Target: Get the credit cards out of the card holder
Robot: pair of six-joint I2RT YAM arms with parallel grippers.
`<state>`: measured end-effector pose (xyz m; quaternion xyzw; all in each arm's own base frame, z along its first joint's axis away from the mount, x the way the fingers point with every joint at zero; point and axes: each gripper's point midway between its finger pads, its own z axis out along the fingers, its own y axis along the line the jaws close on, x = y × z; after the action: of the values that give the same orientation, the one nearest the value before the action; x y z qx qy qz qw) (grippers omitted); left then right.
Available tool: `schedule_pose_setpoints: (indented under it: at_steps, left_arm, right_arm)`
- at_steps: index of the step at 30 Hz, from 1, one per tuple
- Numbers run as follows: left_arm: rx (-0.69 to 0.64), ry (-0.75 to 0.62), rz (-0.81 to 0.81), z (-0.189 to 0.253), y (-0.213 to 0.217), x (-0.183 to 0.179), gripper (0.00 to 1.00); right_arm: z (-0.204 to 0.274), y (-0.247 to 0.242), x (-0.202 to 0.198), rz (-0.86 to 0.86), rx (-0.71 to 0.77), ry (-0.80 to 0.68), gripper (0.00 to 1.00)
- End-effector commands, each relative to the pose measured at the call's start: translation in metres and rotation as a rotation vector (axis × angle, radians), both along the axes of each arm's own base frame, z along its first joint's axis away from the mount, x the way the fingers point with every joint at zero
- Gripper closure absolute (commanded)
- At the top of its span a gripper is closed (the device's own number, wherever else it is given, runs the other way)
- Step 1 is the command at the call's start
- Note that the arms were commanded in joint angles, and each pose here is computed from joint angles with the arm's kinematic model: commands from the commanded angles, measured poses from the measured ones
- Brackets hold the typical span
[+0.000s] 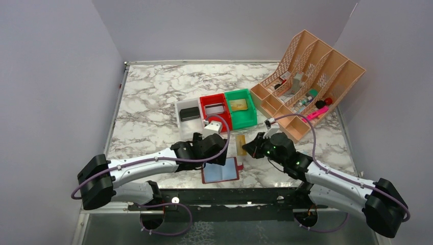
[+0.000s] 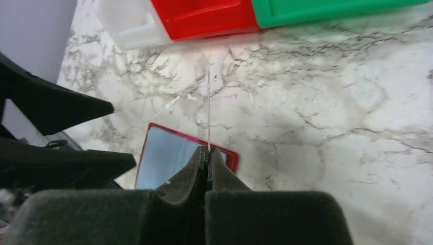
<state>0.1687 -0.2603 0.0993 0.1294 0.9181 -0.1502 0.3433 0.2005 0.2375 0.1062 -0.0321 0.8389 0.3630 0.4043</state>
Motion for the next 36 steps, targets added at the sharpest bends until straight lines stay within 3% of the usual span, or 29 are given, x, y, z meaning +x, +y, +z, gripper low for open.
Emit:
schedule_pose_setpoints:
  at_steps: [1, 8, 15, 19, 24, 36]
  left_arm:
    - [0.088, -0.094, 0.116, 0.006, 0.042, 0.019, 0.04]
    - [0.043, -0.167, 0.262, 0.014, 0.081, 0.029, 0.01]
    - [0.031, -0.155, 0.281, 0.005, 0.095, 0.024, 0.01]
    - [0.035, -0.145, 0.28, -0.001, 0.095, 0.023, 0.01]
    - [0.042, -0.14, 0.271, -0.004, 0.094, 0.023, 0.01]
    - [0.016, -0.12, 0.252, -0.006, 0.092, 0.017, 0.01]
  right_arm:
    - [0.0, -0.024, 0.022, -0.108, -0.122, -0.096, 0.99]
    - [0.027, -0.03, 0.048, -0.143, -0.186, -0.299, 0.99]
    - [0.076, -0.057, 0.083, -0.295, -0.292, -0.663, 0.99]
    - [0.094, -0.052, 0.102, -0.285, -0.443, -0.842, 0.99]
    - [0.092, -0.016, 0.14, -0.127, -0.674, -0.926, 0.99]
    - [0.066, 0.0, 0.195, 0.09, -0.95, -1.054, 0.99]
